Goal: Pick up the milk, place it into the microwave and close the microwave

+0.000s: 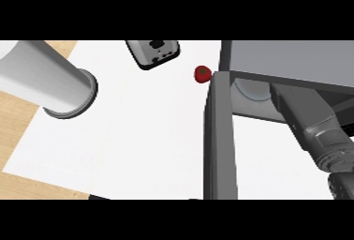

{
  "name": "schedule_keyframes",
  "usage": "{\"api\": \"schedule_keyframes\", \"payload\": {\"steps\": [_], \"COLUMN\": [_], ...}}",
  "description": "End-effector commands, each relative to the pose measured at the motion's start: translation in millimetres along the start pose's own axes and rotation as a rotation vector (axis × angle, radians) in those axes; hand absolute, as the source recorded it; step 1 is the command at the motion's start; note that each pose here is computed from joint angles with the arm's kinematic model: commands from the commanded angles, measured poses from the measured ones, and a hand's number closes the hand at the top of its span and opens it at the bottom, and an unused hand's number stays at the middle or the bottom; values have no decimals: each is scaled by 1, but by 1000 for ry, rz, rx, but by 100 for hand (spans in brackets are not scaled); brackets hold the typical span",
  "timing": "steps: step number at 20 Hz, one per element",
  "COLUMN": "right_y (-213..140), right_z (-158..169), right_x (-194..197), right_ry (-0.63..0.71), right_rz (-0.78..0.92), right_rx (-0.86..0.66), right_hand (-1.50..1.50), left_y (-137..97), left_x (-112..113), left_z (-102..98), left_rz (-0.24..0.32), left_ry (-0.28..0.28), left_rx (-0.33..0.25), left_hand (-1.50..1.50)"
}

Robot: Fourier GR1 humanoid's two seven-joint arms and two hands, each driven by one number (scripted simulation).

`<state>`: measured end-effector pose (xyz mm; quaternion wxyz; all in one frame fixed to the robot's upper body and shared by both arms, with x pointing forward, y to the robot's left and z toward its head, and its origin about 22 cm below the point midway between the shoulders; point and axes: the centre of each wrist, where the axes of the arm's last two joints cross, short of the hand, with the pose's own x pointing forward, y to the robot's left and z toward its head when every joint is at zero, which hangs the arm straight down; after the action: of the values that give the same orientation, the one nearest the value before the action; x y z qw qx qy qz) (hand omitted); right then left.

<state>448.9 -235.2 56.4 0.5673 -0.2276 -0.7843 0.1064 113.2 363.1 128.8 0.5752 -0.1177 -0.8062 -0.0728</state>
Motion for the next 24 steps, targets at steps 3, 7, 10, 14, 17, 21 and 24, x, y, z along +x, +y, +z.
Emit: {"api": "schedule_keyframes", "payload": {"steps": [3,7,10,14,17,21,24], "right_y": [28,20,16,6,6,11,20], "right_z": [-22,-22,-14,-8,-6,4,23], "right_x": [47,41,26,13,11,1,-16], "right_ry": [-45,-40,-37,-32,-12,-14,-1], "right_rz": [-40,-30,9,-40,-80,-247,-367], "right_rx": [-51,-62,-9,28,55,152,226], "right_hand": [-150,-150,-150,-150,-150,-150,-150], "left_y": [-7,-5,-10,-14,-30,-39,-45], "left_x": [-10,-18,-22,-31,-40,-53,-63], "left_z": [-3,1,-1,5,2,2,-5], "left_rz": [26,28,38,48,90,123,119], "left_ry": [28,54,54,61,37,63,123], "left_rx": [-15,8,0,-17,-84,-154,-222], "left_hand": [-150,-150,-150,-150,-150,-150,-150]}}
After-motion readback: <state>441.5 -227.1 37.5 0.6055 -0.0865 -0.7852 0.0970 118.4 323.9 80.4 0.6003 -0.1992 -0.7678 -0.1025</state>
